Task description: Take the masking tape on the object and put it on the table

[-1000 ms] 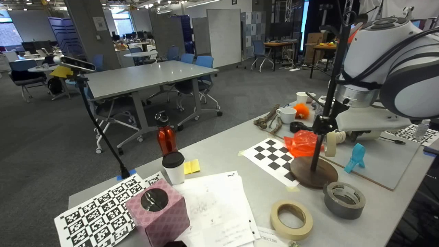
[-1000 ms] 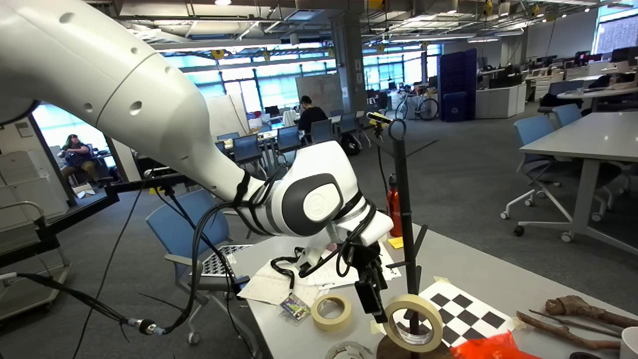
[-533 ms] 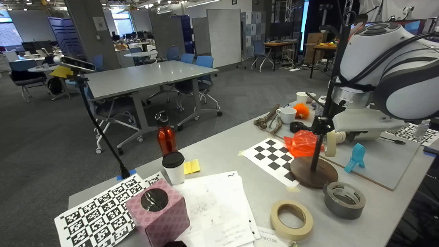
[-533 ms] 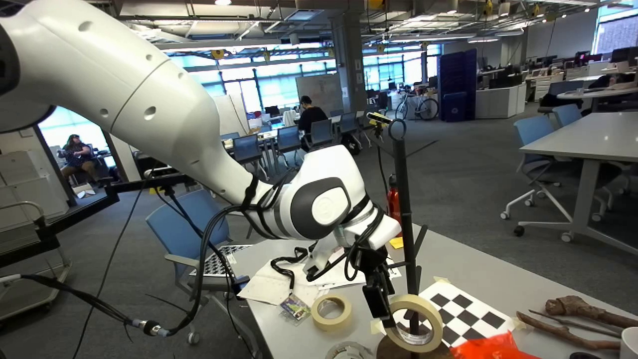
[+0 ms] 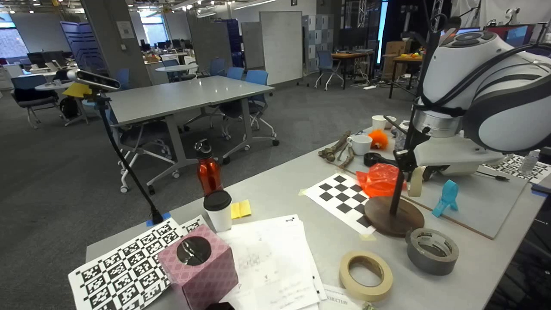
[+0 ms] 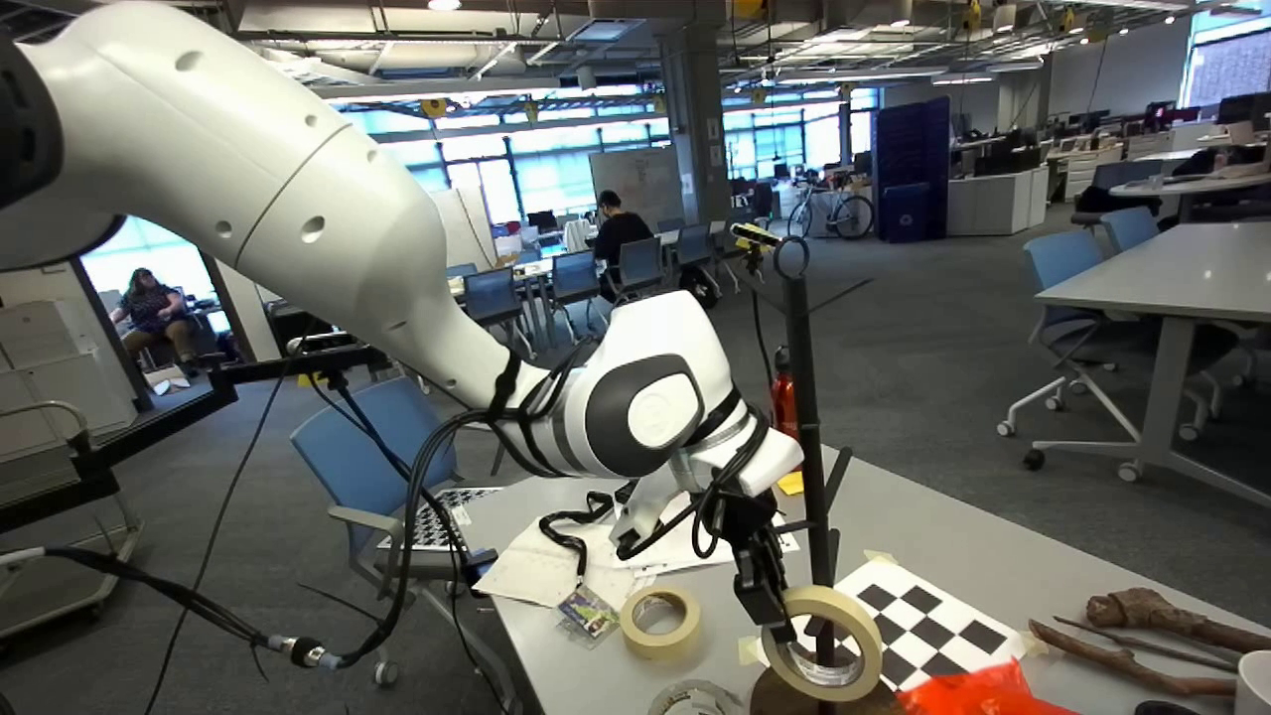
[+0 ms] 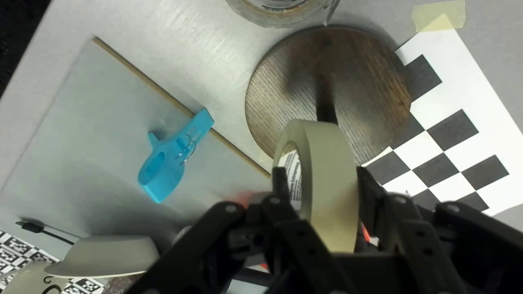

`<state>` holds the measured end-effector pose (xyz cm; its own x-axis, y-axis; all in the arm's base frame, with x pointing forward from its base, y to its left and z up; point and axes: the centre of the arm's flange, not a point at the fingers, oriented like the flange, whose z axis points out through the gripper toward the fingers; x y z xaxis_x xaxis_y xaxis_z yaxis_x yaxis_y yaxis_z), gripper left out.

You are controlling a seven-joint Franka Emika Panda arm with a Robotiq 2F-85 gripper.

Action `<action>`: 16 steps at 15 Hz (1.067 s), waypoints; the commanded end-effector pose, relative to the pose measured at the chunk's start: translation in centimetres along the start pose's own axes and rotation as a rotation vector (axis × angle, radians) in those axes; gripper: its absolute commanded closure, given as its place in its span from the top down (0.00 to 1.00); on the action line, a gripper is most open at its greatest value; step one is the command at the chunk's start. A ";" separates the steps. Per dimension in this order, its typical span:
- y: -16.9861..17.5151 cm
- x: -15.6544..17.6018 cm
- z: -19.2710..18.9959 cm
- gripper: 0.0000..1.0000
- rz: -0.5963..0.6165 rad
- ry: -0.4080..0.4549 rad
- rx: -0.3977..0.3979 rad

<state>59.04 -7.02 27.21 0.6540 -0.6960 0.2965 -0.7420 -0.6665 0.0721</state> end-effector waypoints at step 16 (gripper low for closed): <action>0.6 0.0 -1.2 0.07 0.067 0.112 -0.068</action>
<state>59.09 -7.35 27.57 0.6041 -0.7017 0.3777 -0.7797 -0.6184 0.0981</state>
